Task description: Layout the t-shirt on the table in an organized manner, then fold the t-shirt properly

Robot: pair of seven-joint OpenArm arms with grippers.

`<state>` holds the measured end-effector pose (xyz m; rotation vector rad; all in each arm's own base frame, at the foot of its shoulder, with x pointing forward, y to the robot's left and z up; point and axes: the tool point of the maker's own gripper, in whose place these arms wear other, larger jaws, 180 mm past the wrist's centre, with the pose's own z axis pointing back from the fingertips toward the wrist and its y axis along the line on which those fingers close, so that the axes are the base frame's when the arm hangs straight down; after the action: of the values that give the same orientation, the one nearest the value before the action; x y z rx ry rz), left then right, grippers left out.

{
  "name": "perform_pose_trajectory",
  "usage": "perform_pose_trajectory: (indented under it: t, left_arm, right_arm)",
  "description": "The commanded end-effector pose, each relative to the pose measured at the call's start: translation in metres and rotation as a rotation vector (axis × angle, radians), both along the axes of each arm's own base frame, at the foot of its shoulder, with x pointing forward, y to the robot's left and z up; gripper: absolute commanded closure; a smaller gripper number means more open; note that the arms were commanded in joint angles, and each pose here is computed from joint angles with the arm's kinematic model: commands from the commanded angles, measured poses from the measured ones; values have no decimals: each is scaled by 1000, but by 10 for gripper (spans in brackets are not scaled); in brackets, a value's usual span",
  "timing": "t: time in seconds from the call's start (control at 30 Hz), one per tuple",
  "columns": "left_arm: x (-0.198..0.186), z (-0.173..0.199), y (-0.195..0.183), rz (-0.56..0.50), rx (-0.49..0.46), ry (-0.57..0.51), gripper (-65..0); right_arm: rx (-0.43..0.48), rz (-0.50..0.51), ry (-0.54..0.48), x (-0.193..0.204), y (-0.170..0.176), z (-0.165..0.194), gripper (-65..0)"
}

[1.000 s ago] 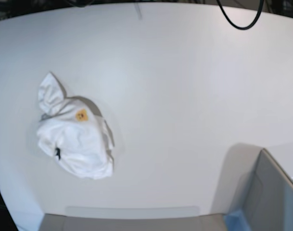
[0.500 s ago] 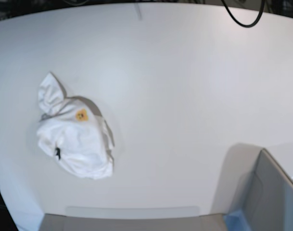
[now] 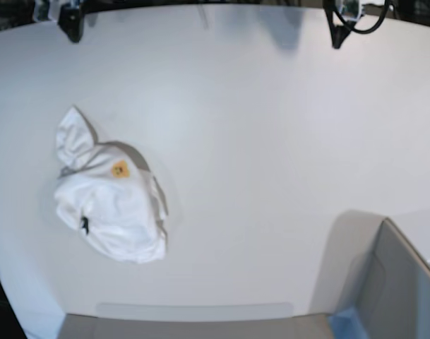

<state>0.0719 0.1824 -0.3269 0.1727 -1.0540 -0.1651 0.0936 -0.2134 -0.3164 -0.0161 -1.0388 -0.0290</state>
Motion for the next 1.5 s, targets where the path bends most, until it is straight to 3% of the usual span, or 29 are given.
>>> perform_pose_trajectory:
  t: [0.0, 0.13, 0.23, 0.37, 0.47, 0.57, 0.67, 0.8, 1.03, 1.2, 1.47]
  left_arm:
    - [6, 6, -13, -10, -37, -38, 0]
    - [40, 12, -54, -43, -154, -135, 0]
    - [63, 21, -87, -95, -239, -203, -15]
    - [85, 14, -119, -147, -301, -157, -104]
    - [97, 12, -146, -205, -342, -115, -115]
    - [107, 20, -164, -250, -370, -138, -115]
    - [115, 24, -168, -262, -376, -159, -115]
    - [122, 30, -171, -273, -380, -184, -115]
    - [128, 34, -172, -276, -380, -202, -116]
    - [133, 36, -172, -282, -376, -216, -117]
    - [134, 36, -171, -281, -371, -219, -117]
  right_arm:
    - [-35, 37, -44, 10, -6, 13, -2]
    - [-54, 101, -94, 42, -12, 22, -8]
    - [-9, 108, -79, 68, -18, 23, -68]
    - [31, 38, -61, 101, -41, 33, -169]
    - [5, 24, -49, 124, -52, 41, -179]
    - [-30, 52, 8, 141, -55, 43, -179]
    - [-67, 109, 97, 150, -49, 37, -182]
    - [-211, 177, 209, 156, -43, 23, -183]
    - [-409, 267, 228, 168, -21, 8, -286]
    - [-426, 308, 225, 180, -6, 0, -303]
    - [-420, 213, 292, 200, -29, -31, -303]
